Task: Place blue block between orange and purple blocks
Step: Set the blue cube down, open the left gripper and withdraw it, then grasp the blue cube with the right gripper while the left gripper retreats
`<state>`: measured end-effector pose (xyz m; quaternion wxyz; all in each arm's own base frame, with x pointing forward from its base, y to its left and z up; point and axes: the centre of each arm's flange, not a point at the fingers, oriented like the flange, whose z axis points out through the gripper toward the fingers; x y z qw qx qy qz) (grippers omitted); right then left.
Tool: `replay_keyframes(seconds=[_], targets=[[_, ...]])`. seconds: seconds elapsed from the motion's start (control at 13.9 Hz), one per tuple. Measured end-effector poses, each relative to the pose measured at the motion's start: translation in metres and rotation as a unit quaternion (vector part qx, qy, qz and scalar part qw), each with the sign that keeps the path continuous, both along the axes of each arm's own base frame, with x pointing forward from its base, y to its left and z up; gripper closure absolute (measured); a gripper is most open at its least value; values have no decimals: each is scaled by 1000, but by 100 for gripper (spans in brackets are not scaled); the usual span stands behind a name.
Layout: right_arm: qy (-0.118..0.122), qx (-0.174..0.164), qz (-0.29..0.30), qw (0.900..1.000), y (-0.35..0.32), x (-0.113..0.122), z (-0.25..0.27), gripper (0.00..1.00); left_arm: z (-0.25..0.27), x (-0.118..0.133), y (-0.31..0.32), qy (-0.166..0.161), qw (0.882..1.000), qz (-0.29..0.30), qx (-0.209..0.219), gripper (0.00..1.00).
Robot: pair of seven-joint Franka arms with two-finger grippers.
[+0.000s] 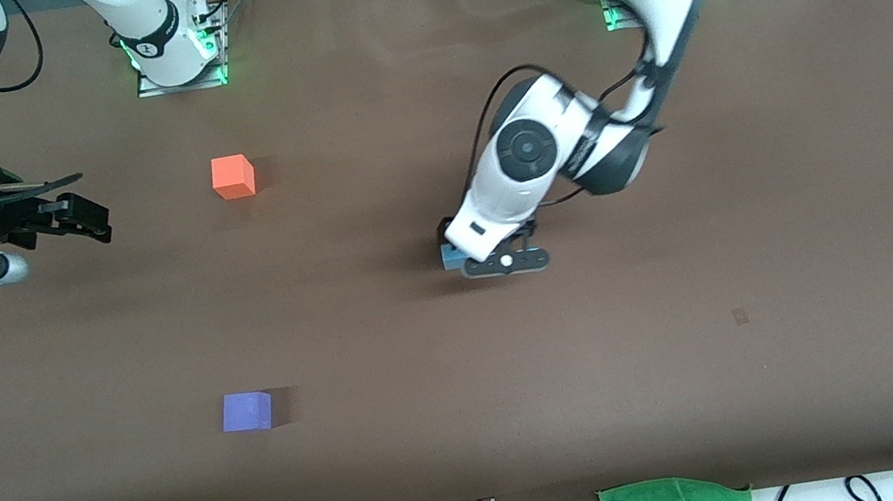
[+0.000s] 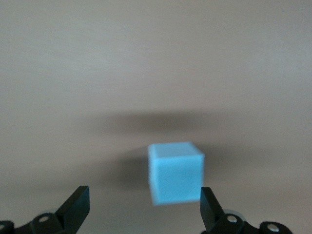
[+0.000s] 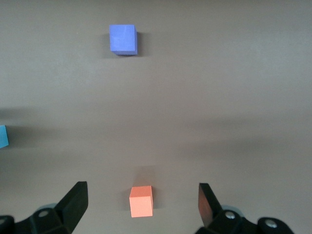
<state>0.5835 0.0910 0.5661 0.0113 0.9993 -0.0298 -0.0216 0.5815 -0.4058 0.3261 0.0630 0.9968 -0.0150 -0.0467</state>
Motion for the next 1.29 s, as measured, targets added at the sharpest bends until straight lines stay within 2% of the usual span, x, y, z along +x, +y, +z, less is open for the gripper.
replay_keyframes(seconds=[0.22, 0.36, 0.57, 0.72, 0.86, 1.0, 1.15, 1.29], targets=[[28, -4, 16, 999, 22, 15, -42, 0, 78, 21, 97, 25, 998, -56, 32, 0], [42, -7, 27, 999, 37, 19, -62, 0, 112, 29, 155, 34, 996, -79, 38, 0], [72, -16, 57, 996, 72, 21, -101, 0, 148, 36, 227, 34, 994, -101, 37, 0], [78, -15, 83, 993, 110, 18, -121, 0, 173, 33, 261, 30, 994, -98, 38, 0], [69, 8, 79, 994, 159, 11, -135, 0, 201, 20, 275, 34, 995, -87, 45, 0], [46, 22, 47, 998, 218, 2, -161, 0, 227, 6, 292, 35, 995, -72, 52, 0], [19, 31, 10, 999, 292, -17, -199, 0, 242, -1, 319, 38, 997, -51, 53, 0], [2, 40, -17, 999, 356, -37, -242, 0, 246, -6, 343, 44, 998, -40, 38, 0]])
